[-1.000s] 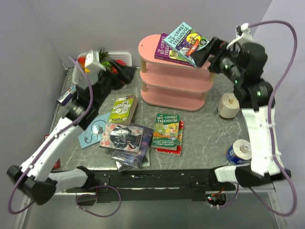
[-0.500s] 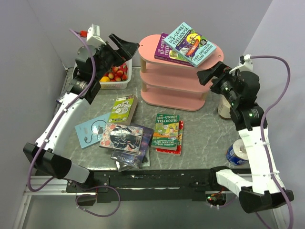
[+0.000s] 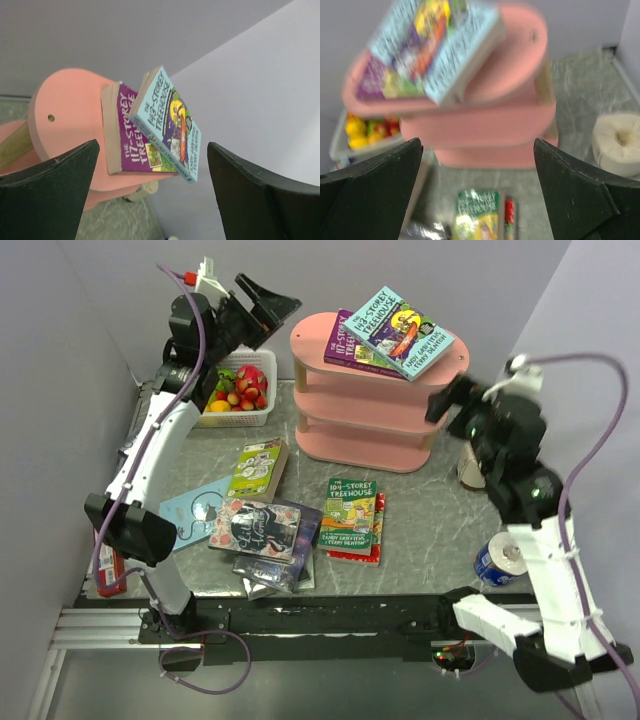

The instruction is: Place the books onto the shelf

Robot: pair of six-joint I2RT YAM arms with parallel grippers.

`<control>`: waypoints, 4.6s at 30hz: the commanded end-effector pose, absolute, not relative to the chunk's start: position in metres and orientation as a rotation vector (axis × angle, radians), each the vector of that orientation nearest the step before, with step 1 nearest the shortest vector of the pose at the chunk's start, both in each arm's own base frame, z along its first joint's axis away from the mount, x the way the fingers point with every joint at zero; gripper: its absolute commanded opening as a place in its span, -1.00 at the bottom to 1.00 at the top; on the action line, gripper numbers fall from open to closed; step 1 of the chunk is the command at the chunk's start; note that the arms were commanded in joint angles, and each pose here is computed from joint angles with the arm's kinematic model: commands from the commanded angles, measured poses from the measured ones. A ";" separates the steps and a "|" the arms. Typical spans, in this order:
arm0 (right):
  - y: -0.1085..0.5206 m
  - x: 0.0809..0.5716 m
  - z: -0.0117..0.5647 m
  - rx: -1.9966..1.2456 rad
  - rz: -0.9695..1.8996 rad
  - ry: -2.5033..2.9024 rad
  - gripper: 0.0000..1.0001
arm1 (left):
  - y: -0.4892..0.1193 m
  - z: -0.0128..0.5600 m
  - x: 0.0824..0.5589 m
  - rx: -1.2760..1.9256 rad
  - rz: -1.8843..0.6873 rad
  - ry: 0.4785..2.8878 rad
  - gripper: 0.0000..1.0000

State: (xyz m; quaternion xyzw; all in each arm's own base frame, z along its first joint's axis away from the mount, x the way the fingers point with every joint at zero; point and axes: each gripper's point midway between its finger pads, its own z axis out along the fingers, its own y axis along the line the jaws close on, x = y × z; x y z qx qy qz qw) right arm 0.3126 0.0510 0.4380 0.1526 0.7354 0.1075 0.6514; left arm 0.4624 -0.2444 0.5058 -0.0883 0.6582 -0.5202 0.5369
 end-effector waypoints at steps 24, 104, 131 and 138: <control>0.091 0.362 0.440 0.512 0.814 1.576 0.56 | -0.310 0.501 0.479 0.097 -1.322 1.412 0.22; 0.093 0.422 0.446 0.303 1.173 1.707 -1.00 | -0.263 0.467 0.471 0.032 -1.311 1.450 0.35; 0.083 0.441 0.434 0.337 1.132 1.836 0.03 | -0.262 0.462 0.472 0.033 -1.301 1.466 0.36; 0.068 0.426 0.464 0.373 0.996 1.748 0.57 | -0.257 0.476 0.477 0.012 -1.268 1.447 0.37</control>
